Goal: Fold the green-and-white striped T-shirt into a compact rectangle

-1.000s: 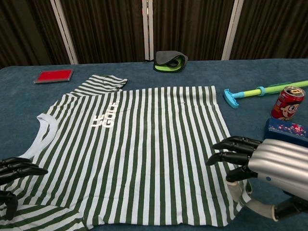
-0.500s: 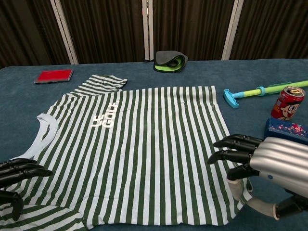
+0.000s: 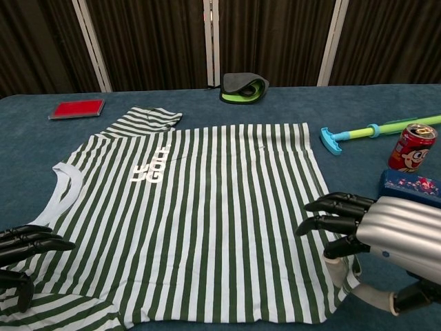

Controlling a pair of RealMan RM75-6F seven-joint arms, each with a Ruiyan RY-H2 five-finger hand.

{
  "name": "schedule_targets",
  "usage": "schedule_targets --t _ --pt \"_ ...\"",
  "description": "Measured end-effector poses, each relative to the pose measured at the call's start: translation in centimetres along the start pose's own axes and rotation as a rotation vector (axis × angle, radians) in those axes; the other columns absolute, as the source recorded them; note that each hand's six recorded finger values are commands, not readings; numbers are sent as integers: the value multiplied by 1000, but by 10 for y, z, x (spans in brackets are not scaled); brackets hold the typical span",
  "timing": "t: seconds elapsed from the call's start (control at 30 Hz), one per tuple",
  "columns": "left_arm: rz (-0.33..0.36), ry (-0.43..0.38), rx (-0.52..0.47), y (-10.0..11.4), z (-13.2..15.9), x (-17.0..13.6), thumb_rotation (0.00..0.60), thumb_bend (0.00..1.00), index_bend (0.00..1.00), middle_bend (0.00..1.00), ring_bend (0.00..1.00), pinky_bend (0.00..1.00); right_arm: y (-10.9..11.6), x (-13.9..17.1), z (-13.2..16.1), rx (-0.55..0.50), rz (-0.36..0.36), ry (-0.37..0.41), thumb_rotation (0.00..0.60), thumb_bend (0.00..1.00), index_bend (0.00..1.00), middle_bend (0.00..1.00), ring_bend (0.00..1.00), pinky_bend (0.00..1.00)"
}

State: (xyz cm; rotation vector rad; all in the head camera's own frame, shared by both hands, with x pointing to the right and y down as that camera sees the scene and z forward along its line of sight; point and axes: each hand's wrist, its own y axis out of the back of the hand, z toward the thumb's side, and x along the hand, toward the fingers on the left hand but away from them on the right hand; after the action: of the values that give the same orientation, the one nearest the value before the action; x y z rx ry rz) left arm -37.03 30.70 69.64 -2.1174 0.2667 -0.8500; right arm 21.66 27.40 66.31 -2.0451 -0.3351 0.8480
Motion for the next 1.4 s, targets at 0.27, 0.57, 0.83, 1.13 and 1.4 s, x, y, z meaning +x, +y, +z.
schedule_targets --t 0.27,0.57,0.83,1.13,1.4 --pt "7 -9 -8 0 2 7 600 380 469 0 0 0 1 0 1 3 -1 2 600 480 722 170 0 0" --pt "0 -18 -17 -2 4 10 600 531 502 0 0 0 4 -1 0 5 -2 0 600 482 724 175 0 0" --pt "4 -22 -27 -1 6 12 600 531 621 0 0 0 3 0 1 3 0 3 600 482 724 176 0 0" --pt "33 8 -96 2 6 13 600 532 853 0 0 0 2 0 1 -1 3 6 600 482 729 181 0 0" --pt "67 -3 -134 10 9 8 600 542 875 0 0 0 3 3 4 -31 18 46 600 481 737 191 0 0"
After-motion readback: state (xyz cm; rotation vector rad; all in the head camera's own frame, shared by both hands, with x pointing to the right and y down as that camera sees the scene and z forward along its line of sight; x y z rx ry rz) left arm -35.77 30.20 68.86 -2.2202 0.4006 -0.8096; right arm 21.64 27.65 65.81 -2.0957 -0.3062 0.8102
